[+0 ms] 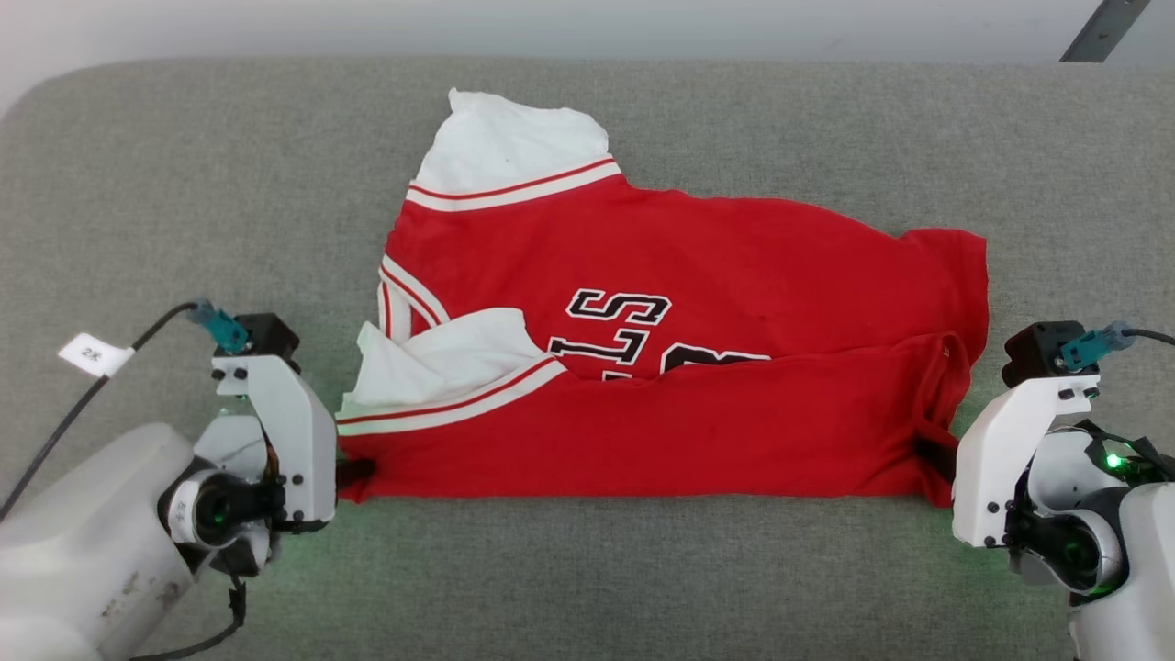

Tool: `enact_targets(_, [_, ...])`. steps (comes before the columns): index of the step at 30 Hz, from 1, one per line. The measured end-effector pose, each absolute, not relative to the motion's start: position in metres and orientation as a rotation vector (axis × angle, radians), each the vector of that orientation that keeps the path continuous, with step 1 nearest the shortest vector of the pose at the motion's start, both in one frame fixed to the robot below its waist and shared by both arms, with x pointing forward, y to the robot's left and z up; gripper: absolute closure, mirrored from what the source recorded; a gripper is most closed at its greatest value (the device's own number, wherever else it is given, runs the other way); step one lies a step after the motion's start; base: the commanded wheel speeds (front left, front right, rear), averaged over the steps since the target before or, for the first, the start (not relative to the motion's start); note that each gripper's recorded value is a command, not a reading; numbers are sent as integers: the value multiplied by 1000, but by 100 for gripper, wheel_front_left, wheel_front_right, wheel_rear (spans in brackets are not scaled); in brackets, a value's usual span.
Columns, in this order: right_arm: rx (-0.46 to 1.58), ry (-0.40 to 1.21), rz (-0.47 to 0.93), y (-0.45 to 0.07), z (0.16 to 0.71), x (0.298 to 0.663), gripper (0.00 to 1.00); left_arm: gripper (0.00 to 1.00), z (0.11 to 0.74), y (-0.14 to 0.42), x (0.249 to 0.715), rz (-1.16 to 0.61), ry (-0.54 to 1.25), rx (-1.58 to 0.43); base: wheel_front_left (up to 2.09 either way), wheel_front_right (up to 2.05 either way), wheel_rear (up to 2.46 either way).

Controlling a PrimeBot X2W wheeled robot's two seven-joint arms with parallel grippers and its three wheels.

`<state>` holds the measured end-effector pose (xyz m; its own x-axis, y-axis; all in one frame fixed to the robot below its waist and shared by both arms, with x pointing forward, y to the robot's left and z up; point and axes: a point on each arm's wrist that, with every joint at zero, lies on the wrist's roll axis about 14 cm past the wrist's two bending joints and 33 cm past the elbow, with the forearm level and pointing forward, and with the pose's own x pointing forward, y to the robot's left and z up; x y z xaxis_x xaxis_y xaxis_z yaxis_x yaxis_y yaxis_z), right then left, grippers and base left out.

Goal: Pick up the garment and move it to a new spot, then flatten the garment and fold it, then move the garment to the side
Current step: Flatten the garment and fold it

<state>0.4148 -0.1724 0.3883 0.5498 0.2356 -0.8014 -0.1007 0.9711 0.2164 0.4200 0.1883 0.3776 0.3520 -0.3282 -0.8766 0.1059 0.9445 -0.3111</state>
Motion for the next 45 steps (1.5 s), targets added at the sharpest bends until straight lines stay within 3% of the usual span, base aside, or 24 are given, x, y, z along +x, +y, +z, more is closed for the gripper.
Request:
enact_targets(11, [88, 943, 187, -193, 421, 419, 100, 100, 398, 189, 417, -297, 1160, -191, 0, 0, 0])
enact_targets(23, [75, 1060, 146, -219, 417, 371, 100, 100, 406, 177, 355, -334, 1253, -162, 0, 0, 0])
enact_targets(31, [124, 1075, 128, -218, 406, 358, 100, 100, 390, 168, 322, -352, 1332, -172, 0, 0, 0])
enact_targets(32, [127, 1074, 129, -217, 406, 357, 96, 100, 389, 167, 322, -357, 1331, -168, 0, 0, 0])
enact_targets(33, [125, 1066, 132, -216, 406, 358, 89, 69, 389, 168, 324, -357, 1322, -160, 0, 0, 0])
enact_targets(34, [124, 1056, 136, -215, 407, 359, 36, 48, 389, 169, 327, -355, 1311, -152, 0, 0, 0])
enact_targets(35, [124, 1052, 139, -214, 407, 359, 0, 16, 390, 169, 330, -359, 1303, -145, 0, 0, 0])
enact_targets(36, [124, 1051, 142, -214, 408, 358, 0, 0, 391, 169, 333, -365, 1296, -139, 0, 0, 0])
enact_targets(45, [140, 924, 133, -220, 434, 375, 0, 0, 439, 169, 395, -406, 1150, -16, 0, 0, 0])
